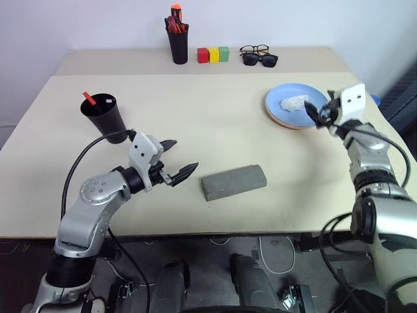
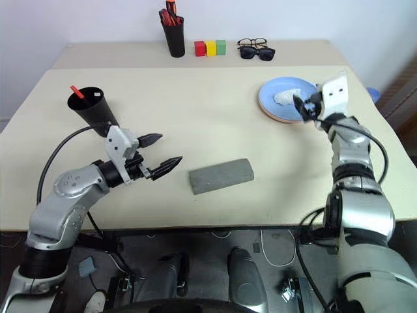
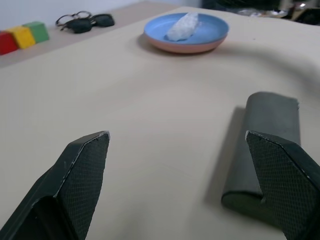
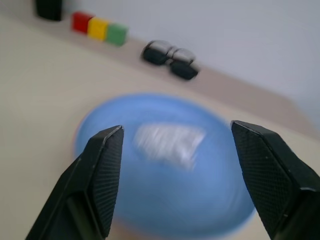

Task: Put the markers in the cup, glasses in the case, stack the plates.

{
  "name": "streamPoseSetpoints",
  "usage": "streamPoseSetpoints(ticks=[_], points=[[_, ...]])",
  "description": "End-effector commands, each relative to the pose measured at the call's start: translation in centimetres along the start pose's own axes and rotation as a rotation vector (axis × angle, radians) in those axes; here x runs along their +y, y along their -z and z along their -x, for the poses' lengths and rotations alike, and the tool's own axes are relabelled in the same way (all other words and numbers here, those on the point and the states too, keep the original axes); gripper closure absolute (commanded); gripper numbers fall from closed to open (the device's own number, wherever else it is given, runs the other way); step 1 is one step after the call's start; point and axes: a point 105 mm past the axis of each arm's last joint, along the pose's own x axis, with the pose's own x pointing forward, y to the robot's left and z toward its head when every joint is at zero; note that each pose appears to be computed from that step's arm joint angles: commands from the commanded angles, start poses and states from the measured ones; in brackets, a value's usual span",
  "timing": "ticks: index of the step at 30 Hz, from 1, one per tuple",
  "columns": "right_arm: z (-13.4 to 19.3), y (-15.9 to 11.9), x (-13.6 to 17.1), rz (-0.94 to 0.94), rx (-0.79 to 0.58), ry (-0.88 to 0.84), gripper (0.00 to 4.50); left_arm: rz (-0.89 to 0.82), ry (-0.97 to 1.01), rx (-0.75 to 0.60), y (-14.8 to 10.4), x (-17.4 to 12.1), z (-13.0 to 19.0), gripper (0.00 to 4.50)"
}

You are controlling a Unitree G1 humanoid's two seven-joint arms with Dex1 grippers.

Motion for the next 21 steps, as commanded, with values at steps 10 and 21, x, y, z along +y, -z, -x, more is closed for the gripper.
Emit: streamPoseSetpoints(ticks=[10,21], points=[[13.7,-3.0,0.2,-0.038,0.016,-0.222,1.04,0.029,0.038,-0.050,0.3,0.7,2.7,0.00],[16.5,-3.0,-0.2,-0.090,0.069,-0.188,1.04,0.018,-0.031,-0.014,1.2,1.0,5.0,0.00]])
